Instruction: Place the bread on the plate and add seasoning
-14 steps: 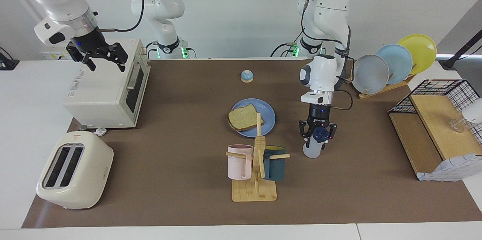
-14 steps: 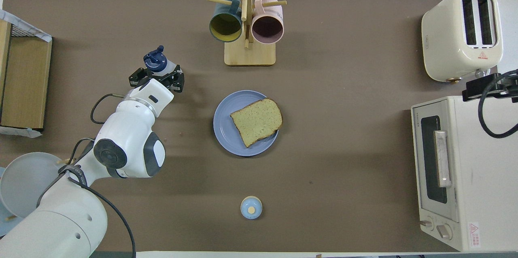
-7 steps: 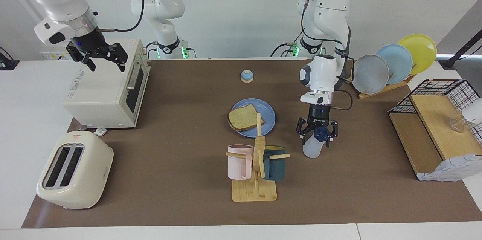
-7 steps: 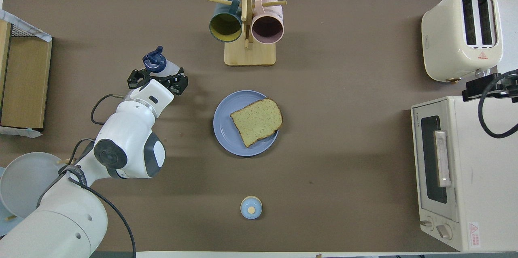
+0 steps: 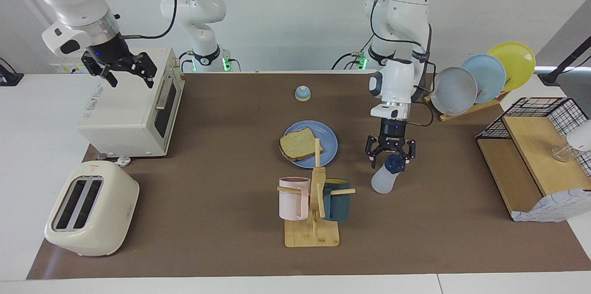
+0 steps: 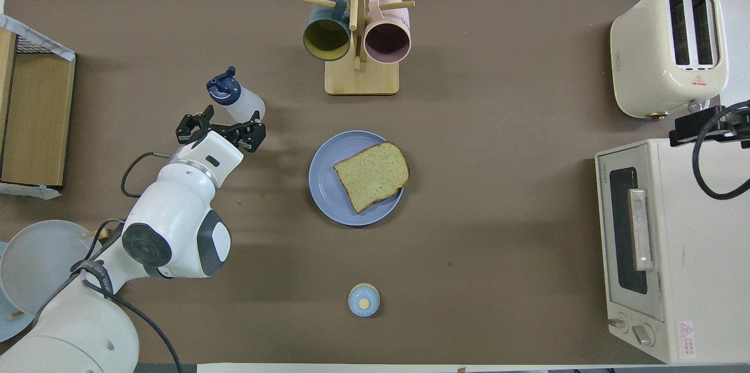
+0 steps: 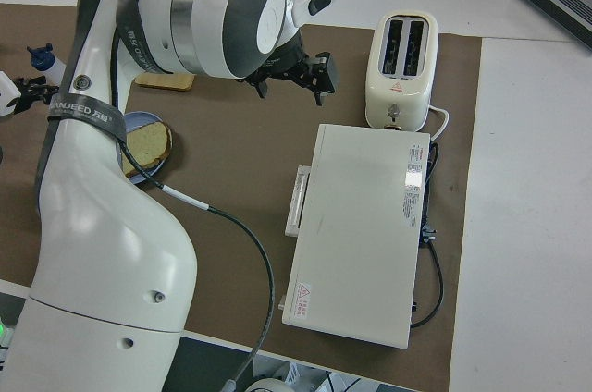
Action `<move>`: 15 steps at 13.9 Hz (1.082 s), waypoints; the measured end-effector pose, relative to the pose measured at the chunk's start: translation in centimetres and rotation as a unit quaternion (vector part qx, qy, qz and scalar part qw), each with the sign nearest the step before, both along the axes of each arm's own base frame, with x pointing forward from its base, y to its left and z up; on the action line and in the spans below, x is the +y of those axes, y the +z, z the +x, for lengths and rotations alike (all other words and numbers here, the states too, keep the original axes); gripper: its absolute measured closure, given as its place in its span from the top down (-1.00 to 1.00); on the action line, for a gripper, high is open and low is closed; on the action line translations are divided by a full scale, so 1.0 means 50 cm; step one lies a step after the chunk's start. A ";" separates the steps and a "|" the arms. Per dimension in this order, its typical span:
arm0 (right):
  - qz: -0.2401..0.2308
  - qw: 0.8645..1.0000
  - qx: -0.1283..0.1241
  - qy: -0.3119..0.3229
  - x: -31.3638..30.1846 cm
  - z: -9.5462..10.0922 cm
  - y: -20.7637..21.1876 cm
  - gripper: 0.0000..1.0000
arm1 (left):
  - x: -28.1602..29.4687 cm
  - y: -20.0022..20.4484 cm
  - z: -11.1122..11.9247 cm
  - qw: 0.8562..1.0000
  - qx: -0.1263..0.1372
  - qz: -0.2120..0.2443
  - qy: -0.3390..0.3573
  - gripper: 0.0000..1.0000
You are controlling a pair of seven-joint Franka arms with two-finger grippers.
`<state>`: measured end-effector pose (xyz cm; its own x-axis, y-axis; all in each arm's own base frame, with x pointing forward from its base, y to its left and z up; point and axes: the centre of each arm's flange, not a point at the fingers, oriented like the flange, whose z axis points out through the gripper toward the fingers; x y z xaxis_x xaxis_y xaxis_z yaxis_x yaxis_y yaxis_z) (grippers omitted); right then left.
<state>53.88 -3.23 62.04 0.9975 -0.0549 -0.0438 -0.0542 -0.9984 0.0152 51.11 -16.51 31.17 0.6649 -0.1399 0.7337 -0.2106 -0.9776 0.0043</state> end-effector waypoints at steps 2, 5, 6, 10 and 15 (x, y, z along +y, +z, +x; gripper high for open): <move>0.000 1.000 0.000 0.000 0.000 0.000 0.000 1.00 | 0.000 0.019 -0.032 1.000 -0.001 -0.003 -0.006 1.00; 0.000 1.000 0.000 0.000 0.000 0.000 0.000 1.00 | -0.036 0.033 -0.092 1.000 0.005 -0.017 -0.023 1.00; 0.000 1.000 0.000 0.000 0.000 0.000 0.000 1.00 | -0.063 0.036 -0.113 0.999 0.009 -0.031 -0.027 1.00; 0.000 1.000 0.000 0.000 0.000 0.000 0.000 1.00 | -0.169 0.059 -0.171 0.996 0.017 -0.078 -0.048 1.00; 0.000 1.000 0.000 0.000 0.000 0.000 0.000 1.00 | -0.203 0.075 -0.181 0.993 0.025 -0.107 -0.043 1.00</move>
<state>53.88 -3.23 62.04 0.9975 -0.0549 -0.0438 -0.0542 -0.9984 0.0152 42.04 -26.68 34.93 0.6942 -0.0427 0.7186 -0.2871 -0.9318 0.2220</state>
